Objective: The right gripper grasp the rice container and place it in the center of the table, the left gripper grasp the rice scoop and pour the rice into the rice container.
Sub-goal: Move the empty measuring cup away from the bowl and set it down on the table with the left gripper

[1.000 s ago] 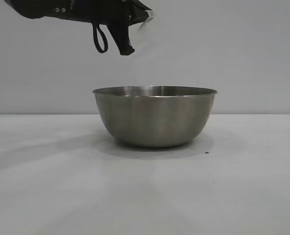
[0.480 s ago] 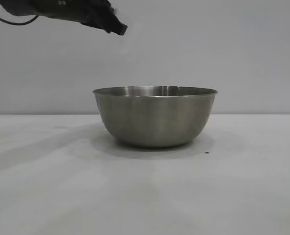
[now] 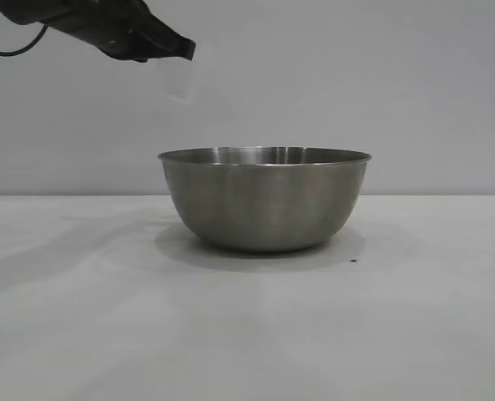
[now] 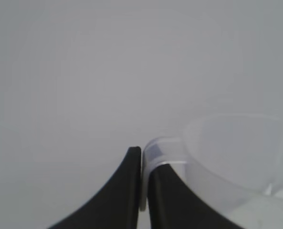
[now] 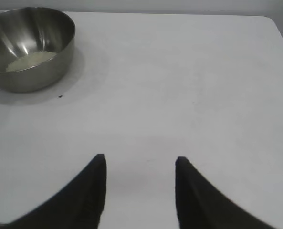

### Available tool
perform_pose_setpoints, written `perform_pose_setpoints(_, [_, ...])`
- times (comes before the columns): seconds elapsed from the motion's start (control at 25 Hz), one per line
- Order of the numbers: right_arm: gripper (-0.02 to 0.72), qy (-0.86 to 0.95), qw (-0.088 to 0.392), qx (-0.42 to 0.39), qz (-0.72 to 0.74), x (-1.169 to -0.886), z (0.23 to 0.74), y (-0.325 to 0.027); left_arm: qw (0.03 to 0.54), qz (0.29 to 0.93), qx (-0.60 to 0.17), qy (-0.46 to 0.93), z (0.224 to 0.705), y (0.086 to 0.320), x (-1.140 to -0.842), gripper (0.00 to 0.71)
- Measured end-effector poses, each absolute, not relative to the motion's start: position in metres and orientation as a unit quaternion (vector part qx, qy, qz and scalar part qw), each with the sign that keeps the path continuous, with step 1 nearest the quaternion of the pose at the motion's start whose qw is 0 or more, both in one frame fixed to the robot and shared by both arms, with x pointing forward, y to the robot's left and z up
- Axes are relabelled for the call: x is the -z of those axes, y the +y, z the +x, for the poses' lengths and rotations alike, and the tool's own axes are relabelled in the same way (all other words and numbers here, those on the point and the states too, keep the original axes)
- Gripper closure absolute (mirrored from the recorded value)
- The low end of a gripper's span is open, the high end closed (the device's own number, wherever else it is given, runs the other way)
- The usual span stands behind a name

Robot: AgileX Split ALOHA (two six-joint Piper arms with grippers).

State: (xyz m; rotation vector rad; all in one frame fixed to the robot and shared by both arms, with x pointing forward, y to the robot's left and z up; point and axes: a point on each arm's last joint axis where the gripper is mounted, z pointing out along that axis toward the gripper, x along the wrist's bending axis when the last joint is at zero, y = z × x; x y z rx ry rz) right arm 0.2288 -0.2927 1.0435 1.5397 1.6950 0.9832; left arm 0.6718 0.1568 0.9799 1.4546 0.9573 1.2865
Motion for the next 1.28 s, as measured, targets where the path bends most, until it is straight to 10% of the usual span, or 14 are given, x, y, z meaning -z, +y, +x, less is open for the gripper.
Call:
perform_pose_setpoints(0.32, [0.432, 0.645, 0.319, -0.374, 0.586, -1.043, 0.229, -0.293, 0.451, 0.579, -0.510, 0.448, 0.640, 0.197, -0.951, 0.710])
perform_pose_setpoints(1.28, [0.432, 0.645, 0.319, -0.374, 0.586, -1.043, 0.229, -0.293, 0.469, 0.566, -0.476, 0.483, 0.593, 0.216, -0.893, 0.710])
